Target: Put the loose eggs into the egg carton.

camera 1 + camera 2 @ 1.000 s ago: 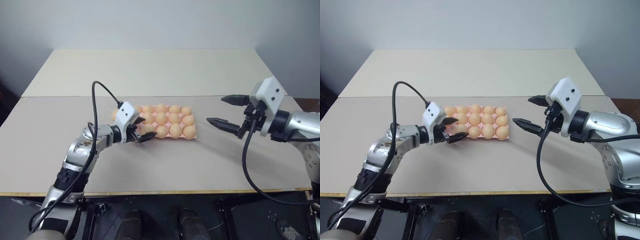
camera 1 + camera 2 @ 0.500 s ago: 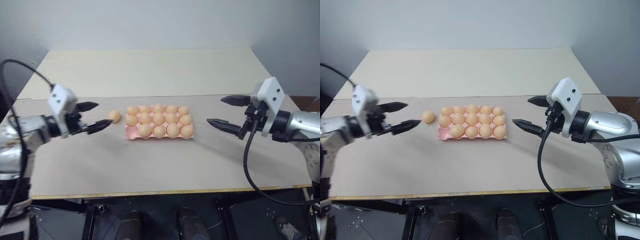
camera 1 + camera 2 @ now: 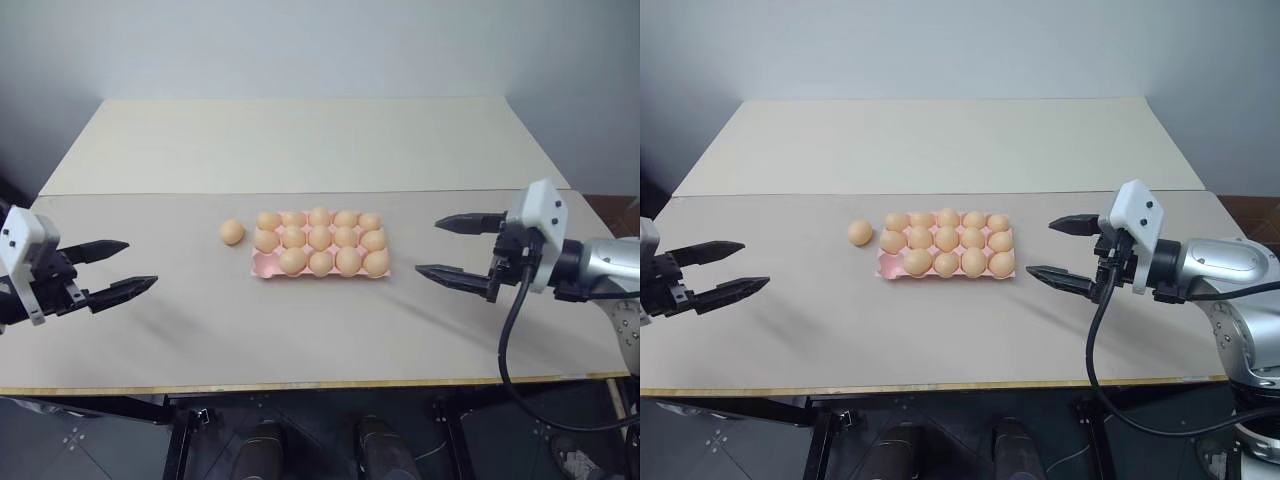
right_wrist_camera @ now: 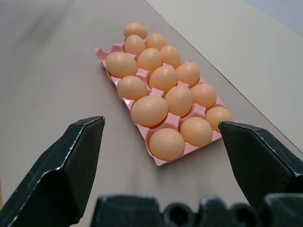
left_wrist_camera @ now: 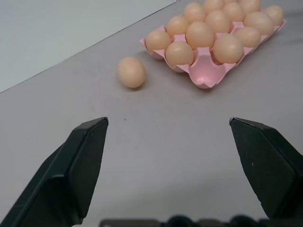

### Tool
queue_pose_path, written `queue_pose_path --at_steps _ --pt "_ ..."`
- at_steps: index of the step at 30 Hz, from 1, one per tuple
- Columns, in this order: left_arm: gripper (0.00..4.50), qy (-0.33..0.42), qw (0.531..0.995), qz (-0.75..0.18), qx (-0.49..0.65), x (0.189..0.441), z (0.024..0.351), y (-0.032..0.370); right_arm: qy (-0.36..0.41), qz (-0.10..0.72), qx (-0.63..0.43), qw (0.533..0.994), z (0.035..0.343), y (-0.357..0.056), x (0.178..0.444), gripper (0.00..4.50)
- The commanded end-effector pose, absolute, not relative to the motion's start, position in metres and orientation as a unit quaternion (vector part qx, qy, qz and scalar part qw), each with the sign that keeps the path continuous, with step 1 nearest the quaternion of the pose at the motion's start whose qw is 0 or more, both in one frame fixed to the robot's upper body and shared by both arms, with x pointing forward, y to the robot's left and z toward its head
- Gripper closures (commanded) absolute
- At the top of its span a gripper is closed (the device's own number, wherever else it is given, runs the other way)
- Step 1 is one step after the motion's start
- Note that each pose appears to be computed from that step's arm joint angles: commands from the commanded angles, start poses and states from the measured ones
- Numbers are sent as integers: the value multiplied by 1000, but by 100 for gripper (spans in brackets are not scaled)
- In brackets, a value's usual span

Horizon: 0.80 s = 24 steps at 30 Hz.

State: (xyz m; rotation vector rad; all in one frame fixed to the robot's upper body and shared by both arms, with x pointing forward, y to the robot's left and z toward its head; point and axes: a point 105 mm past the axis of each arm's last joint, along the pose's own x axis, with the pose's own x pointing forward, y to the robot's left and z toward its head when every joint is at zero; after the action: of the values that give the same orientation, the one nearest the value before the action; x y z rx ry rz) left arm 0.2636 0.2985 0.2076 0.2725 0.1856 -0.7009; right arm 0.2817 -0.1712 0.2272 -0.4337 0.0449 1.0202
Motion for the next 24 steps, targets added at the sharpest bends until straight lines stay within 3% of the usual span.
queue_pose_path --at_steps 1,6,17,24 --pt "3 70 924 -350 140 267 219 290 -7 483 -225 846 244 -173 278 0" --pt "3 65 931 -339 116 288 221 276 -7 480 -229 847 245 -173 280 0" --pt "3 71 968 -222 95 395 193 246 -20 478 -236 846 252 -170 279 0" --pt "3 86 968 -227 66 427 172 225 -23 469 -237 850 252 -170 276 0"
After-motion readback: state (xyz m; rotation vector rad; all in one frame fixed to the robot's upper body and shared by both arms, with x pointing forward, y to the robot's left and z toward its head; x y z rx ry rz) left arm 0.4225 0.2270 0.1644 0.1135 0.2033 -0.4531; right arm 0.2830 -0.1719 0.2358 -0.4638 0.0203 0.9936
